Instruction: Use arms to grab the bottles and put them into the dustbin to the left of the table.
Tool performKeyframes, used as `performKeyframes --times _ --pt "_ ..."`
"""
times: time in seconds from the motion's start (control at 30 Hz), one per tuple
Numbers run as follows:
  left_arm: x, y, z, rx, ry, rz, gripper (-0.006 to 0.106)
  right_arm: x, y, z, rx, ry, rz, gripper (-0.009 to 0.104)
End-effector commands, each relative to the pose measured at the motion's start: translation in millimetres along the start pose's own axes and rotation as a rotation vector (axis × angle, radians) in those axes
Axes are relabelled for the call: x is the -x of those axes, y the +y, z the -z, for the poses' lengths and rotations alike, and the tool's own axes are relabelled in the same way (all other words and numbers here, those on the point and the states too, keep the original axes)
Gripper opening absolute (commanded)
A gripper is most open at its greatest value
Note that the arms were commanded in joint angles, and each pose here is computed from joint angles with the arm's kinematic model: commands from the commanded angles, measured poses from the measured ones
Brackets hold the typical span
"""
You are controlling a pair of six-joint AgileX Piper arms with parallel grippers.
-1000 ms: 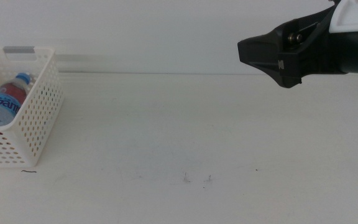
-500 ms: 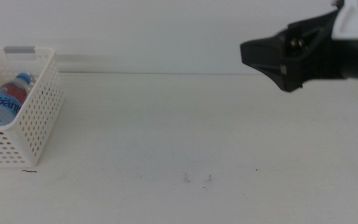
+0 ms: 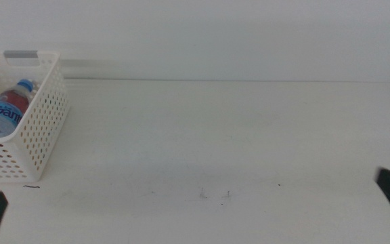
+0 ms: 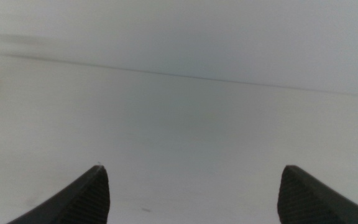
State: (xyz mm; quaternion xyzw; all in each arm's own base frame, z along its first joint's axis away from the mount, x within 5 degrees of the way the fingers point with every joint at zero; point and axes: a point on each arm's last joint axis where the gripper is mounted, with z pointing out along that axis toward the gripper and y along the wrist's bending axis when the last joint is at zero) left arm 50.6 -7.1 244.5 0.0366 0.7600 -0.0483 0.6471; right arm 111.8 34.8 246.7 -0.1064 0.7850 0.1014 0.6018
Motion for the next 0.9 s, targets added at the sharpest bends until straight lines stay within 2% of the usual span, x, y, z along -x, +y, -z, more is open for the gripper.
performKeyframes --times 0.0,0.13,0.27,0.33,0.4,0.87 --pt "-12.3 0.1 -1.5 -0.006 -0.017 0.002 0.094 -19.9 -9.0 14.1 -0.082 -0.059 -0.005 0.086" --pt "-27.4 0.8 -6.2 -0.003 -0.016 0.003 0.094 -43.4 -15.6 33.0 -0.184 -0.123 0.001 0.086" --pt "-44.2 1.9 -12.0 0.002 -0.051 -0.001 0.094 -60.7 -16.2 43.6 -0.230 -0.166 0.004 0.086" --pt "-42.8 2.1 -12.2 0.004 -0.103 -0.001 0.094 -59.4 -15.3 48.7 -0.235 -0.215 0.009 0.086" --pt "-50.2 1.9 -12.6 0.002 -0.022 -0.002 0.094 -65.3 -15.6 47.6 -0.236 -0.149 0.005 0.086" --pt "-47.9 1.9 -12.6 0.002 -0.047 -0.002 0.094 -64.4 -15.6 47.8 -0.237 -0.160 0.004 0.086"
